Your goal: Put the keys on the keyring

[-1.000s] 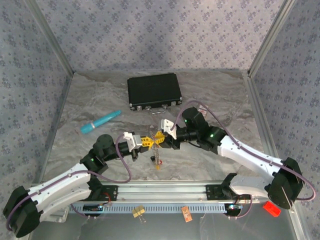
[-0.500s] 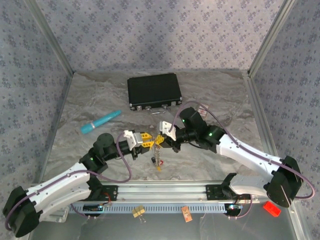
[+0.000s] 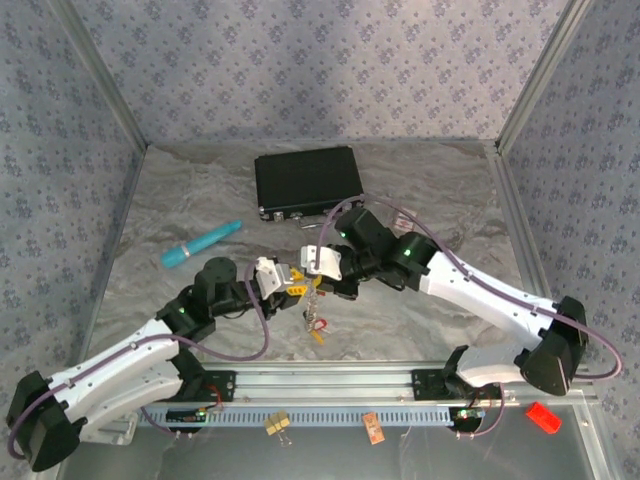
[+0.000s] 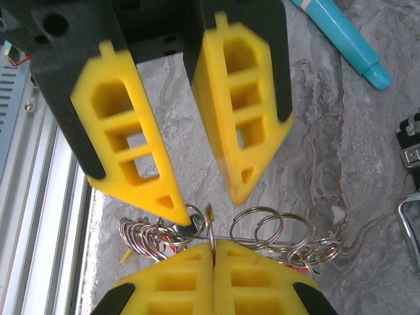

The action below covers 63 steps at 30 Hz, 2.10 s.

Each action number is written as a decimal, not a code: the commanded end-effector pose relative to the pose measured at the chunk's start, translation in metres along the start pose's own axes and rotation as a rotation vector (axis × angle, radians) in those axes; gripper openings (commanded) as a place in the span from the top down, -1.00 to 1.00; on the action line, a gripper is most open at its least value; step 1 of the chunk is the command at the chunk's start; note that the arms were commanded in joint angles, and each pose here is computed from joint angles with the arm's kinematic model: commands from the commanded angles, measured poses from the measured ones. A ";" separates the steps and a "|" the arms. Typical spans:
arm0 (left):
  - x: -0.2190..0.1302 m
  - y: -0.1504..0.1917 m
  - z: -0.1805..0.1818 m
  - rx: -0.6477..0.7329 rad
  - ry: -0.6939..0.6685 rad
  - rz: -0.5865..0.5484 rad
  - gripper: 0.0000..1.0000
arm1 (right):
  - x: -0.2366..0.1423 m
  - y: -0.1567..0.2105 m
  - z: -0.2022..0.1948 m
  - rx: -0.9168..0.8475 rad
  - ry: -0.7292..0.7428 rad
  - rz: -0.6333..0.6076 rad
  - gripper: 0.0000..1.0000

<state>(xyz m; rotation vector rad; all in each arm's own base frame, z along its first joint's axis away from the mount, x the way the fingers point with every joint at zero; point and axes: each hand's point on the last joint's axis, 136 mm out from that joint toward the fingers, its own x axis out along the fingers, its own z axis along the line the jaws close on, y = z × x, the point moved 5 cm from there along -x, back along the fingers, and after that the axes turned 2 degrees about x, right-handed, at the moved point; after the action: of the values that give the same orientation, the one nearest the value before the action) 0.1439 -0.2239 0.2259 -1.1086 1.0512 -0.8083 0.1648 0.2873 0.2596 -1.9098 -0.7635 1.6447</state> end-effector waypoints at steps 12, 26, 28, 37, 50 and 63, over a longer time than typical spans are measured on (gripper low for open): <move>-0.002 -0.018 -0.005 0.040 0.051 -0.042 1.00 | -0.005 -0.015 0.006 -0.051 -0.003 -0.006 1.00; -0.007 -0.022 -0.009 0.063 0.041 -0.201 1.00 | -0.009 0.002 0.003 0.155 -0.099 -0.321 0.47; -0.007 -0.022 -0.009 0.059 0.044 -0.203 1.00 | -0.008 0.002 0.003 0.157 -0.105 -0.323 0.50; -0.007 -0.023 -0.011 0.052 0.056 -0.217 1.00 | 0.000 0.004 0.002 0.157 -0.114 -0.307 0.71; -0.007 -0.021 -0.004 0.036 0.003 -0.181 0.57 | -0.002 0.003 0.002 0.119 -0.108 -0.260 1.00; -0.004 -0.014 -0.002 0.045 0.011 -0.030 0.53 | -0.006 0.007 -0.002 0.044 -0.075 -0.069 1.00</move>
<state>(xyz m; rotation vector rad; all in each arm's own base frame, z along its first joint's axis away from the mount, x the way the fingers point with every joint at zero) 0.1405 -0.2233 0.2363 -1.1164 1.0187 -0.8661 0.1692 0.2802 0.2532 -1.7194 -0.8012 1.6657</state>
